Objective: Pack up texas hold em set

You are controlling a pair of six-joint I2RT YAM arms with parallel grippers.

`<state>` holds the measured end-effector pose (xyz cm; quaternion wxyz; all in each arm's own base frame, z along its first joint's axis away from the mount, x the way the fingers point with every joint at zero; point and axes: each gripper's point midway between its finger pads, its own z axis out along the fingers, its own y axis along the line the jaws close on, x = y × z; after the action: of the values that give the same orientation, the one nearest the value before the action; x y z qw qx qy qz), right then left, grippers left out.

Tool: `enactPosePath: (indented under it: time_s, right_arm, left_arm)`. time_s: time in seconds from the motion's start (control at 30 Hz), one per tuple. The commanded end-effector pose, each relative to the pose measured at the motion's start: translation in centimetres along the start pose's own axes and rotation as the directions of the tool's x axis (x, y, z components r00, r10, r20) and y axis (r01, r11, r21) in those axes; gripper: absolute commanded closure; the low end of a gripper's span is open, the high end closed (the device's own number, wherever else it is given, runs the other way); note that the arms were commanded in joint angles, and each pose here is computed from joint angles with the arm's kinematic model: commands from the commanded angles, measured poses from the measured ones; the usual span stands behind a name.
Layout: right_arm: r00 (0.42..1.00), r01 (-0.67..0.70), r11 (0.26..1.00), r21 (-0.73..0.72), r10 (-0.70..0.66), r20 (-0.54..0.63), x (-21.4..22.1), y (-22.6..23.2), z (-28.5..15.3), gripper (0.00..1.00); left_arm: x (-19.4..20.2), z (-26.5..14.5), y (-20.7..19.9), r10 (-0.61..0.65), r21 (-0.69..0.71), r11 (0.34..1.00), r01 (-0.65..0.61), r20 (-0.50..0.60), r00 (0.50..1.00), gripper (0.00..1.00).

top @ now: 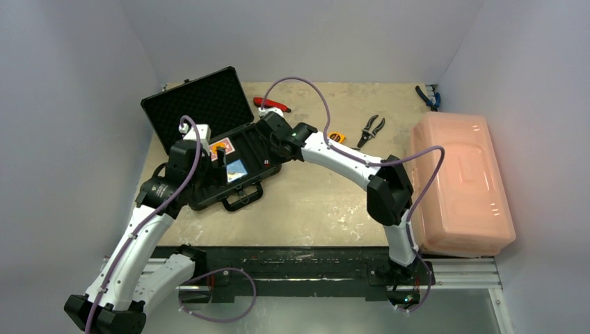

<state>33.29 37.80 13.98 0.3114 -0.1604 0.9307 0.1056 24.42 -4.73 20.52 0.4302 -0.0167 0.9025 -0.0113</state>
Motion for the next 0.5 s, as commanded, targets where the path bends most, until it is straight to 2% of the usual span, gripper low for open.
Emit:
enactPosePath:
  time_s: [0.0, 0.47]
  right_arm:
    - [0.997, 0.024, 1.000, 0.019, -0.026, 0.078, -3.1, 0.3, -0.5, 1.00]
    - [0.995, 0.045, 0.995, 0.089, -0.052, 0.081, -4.3, 0.0, 2.5, 1.00]
  left_arm:
    - [-1.2, -0.4, 0.3, 0.009, -0.008, 1.000, -0.008, 0.037, 0.999, 0.12]
    - [-1.2, -0.5, 0.3, 0.008, -0.005, 1.000, -0.008, 0.038, 0.999, 0.12]
